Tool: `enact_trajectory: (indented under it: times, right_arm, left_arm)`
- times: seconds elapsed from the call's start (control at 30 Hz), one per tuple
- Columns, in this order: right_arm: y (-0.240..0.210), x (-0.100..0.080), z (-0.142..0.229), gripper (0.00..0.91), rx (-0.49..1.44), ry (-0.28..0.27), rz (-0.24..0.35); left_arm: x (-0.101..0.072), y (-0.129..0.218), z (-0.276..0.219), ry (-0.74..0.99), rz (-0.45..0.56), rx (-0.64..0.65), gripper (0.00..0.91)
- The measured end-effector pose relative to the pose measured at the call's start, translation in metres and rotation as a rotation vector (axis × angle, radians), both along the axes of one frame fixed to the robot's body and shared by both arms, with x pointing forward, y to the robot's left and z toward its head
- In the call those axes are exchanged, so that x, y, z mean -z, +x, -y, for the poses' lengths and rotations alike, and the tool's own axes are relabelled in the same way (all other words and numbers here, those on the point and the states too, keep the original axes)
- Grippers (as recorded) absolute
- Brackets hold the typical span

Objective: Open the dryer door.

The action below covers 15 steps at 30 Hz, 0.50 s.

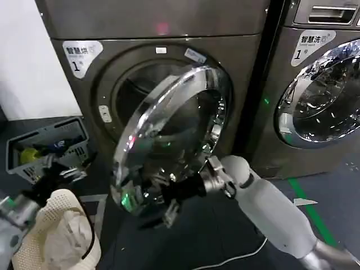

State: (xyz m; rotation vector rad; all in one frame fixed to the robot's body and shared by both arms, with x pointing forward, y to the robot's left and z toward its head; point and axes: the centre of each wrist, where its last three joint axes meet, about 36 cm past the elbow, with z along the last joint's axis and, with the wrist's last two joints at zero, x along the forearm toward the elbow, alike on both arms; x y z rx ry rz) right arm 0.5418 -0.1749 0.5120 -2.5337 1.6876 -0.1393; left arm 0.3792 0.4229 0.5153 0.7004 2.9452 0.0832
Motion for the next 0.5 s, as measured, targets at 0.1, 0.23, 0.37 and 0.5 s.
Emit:
enact_trajectory:
  times: [0.1, 0.23, 0.37, 0.5]
  right_arm:
    - [-0.002, 0.001, 0.012, 0.907, -0.012, -0.002, 0.017]
    - [-0.001, 0.003, 0.035, 0.907, -0.013, -0.009, 0.021]
    - [0.000, 0.002, 0.062, 0.907, 0.044, -0.005, 0.030]
    - [0.000, 0.004, 0.098, 0.907, 0.115, -0.001, 0.035]
  left_arm:
    - [0.001, 0.016, 0.003, -0.020, 0.020, 0.048, 0.907]
    - [-0.003, 0.033, 0.011, -0.010, 0.019, 0.125, 0.907]
    - [-0.003, 0.042, 0.024, 0.009, 0.009, 0.190, 0.907]
    - [0.001, 0.049, 0.040, 0.001, 0.001, 0.239, 0.907]
